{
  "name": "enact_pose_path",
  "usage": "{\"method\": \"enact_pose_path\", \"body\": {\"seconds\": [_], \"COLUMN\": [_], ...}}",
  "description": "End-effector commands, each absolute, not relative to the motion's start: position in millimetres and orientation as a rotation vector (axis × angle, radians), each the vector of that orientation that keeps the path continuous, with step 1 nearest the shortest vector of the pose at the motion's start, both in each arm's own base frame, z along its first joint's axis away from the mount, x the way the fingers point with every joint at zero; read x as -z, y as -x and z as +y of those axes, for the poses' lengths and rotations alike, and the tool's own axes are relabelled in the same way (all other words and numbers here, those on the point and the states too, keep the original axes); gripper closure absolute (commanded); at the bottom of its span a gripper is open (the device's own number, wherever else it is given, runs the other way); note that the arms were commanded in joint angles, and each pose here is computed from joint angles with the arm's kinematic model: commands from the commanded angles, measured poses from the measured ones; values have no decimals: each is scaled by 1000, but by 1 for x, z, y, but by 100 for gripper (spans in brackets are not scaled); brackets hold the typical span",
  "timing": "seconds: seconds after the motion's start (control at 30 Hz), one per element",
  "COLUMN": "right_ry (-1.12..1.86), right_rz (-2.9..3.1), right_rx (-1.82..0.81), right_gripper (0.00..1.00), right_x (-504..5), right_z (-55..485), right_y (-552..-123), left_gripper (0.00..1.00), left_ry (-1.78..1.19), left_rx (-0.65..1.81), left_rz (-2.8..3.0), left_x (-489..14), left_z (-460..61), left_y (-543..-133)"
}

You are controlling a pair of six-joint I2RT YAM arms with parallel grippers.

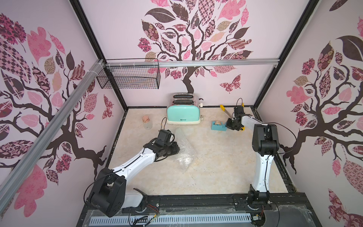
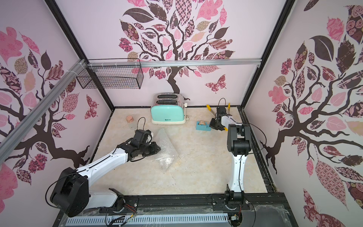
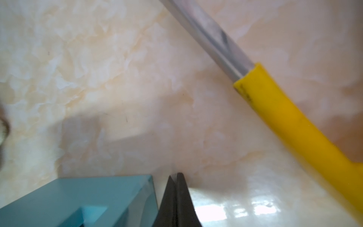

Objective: Wrap mugs in bubble wrap
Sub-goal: Tear off the tape using the Tape Cutter.

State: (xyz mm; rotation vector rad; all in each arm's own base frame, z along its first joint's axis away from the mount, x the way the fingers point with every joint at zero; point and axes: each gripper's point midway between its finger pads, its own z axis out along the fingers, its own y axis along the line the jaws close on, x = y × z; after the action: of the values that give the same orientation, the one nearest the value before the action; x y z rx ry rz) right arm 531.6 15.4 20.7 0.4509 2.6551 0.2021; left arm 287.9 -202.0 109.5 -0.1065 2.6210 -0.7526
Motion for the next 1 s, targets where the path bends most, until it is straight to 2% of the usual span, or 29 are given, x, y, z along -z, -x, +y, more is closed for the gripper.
{"method": "enact_pose_path", "body": {"seconds": [0.0, 0.13, 0.27, 0.33, 0.53, 0.63, 0.8, 0.97], "right_ry": [-361, -283, -249, -268, -283, -303, -383, -413], "right_rz": [2954, 3009, 3035, 2982, 2691, 2583, 2486, 2419], "right_rx": [191, 375, 390, 286, 99, -63, -307, -322], "right_gripper": [100, 100, 100, 100, 100, 100, 100, 100], "right_x": [43, 47, 46, 27, -91, -129, -145, -162], "right_z": [-3, -12, -12, -2, 15, 23, 22, 13], "right_y": [-475, -470, -467, -474, -503, -505, -506, -505], "left_gripper": [79, 79, 79, 79, 79, 79, 79, 79], "left_ry": [85, 83, 82, 79, 79, 82, 79, 79], "left_rx": [778, 788, 797, 798, 799, 801, 797, 792], "left_rz": [2613, 2603, 2600, 2600, 2598, 2596, 2598, 2600], "left_x": [-112, -115, -115, -115, -116, -116, -117, -117], "left_z": [-204, -205, -206, -206, -206, -205, -205, -204], "left_y": [-282, -282, -282, -282, -281, -281, -281, -281]}}
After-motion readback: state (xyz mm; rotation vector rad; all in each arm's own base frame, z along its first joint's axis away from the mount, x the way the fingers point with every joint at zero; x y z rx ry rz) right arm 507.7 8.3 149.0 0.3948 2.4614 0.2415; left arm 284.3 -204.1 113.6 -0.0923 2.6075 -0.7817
